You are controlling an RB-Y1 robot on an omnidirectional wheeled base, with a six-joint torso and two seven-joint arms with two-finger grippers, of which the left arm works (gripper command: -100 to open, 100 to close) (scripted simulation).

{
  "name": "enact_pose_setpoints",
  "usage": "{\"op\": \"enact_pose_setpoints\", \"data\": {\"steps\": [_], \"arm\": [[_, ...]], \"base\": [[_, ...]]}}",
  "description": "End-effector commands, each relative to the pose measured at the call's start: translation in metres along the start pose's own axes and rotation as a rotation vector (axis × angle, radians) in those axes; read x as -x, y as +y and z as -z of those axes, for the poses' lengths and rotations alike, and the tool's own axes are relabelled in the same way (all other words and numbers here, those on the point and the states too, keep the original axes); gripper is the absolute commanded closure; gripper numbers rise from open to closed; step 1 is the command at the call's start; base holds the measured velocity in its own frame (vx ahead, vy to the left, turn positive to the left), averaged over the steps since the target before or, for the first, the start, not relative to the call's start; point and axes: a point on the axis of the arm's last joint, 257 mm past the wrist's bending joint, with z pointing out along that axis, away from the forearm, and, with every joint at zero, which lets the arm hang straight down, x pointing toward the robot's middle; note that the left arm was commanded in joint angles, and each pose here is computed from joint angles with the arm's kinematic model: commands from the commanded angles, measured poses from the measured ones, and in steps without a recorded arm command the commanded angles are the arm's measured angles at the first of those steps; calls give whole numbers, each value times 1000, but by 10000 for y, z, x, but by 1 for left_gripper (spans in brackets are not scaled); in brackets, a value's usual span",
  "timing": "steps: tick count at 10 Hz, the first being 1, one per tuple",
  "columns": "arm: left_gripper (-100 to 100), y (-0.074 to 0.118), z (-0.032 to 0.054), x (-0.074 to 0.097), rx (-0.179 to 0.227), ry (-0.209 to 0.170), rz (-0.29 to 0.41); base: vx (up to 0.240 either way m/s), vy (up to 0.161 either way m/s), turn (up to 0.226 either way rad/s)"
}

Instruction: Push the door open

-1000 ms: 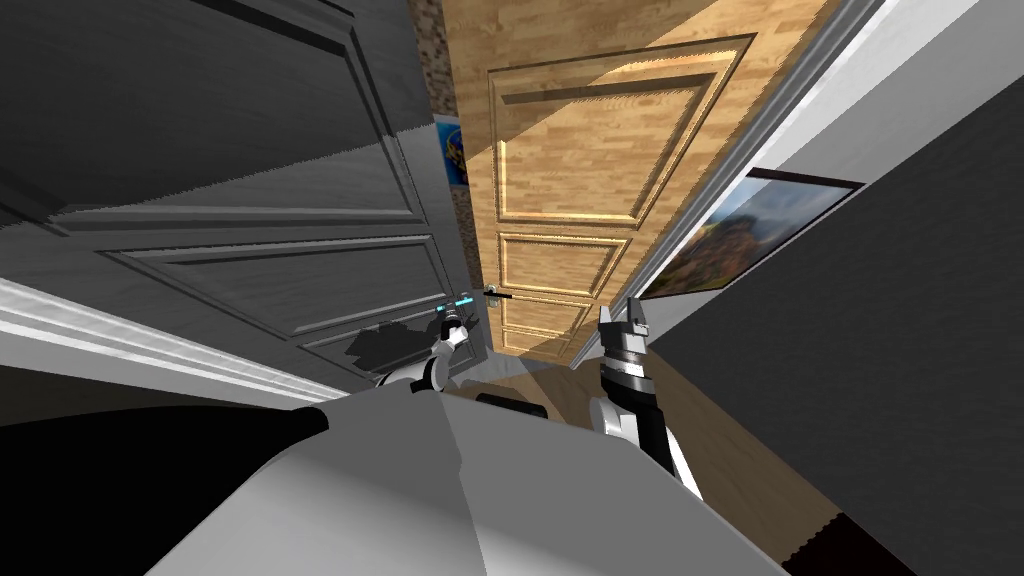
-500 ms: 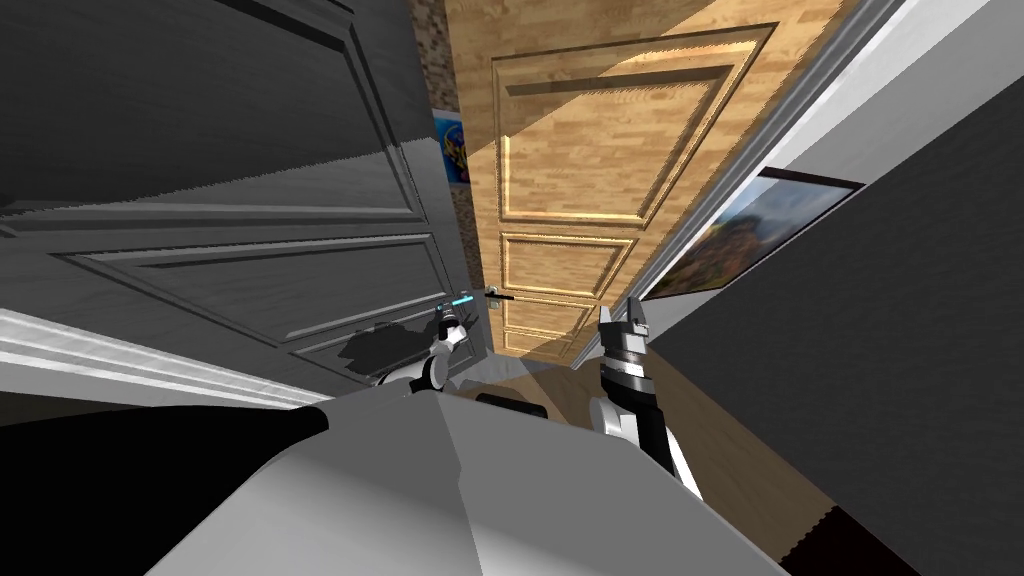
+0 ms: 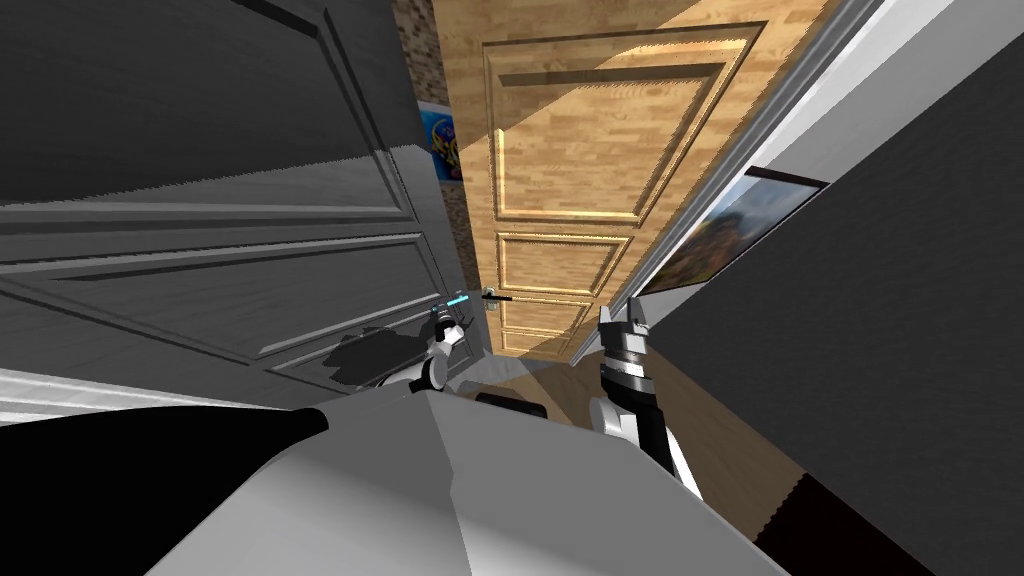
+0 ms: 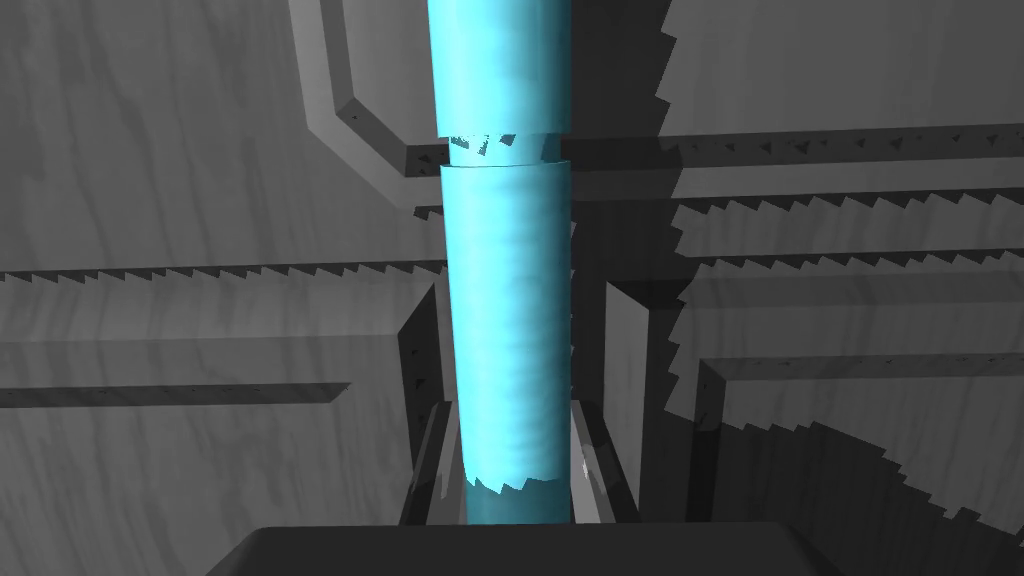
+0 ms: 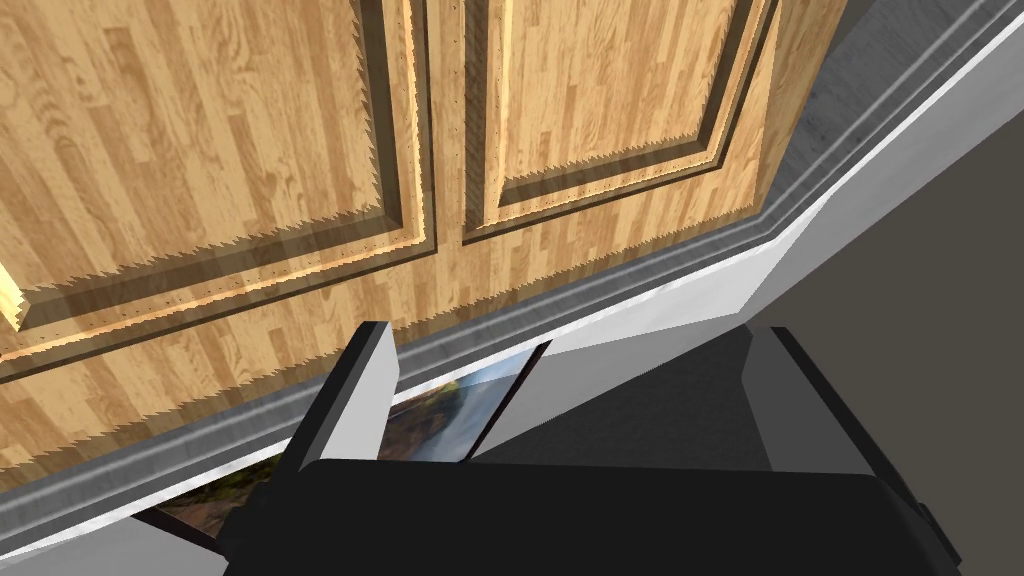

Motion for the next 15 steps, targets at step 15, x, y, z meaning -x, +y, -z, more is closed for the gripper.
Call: {"op": "enact_pose_setpoints", "data": {"steps": [15], "arm": [[100, -141, -146, 695, -43, -159, -22]], "base": [[14, 35, -36]]}}
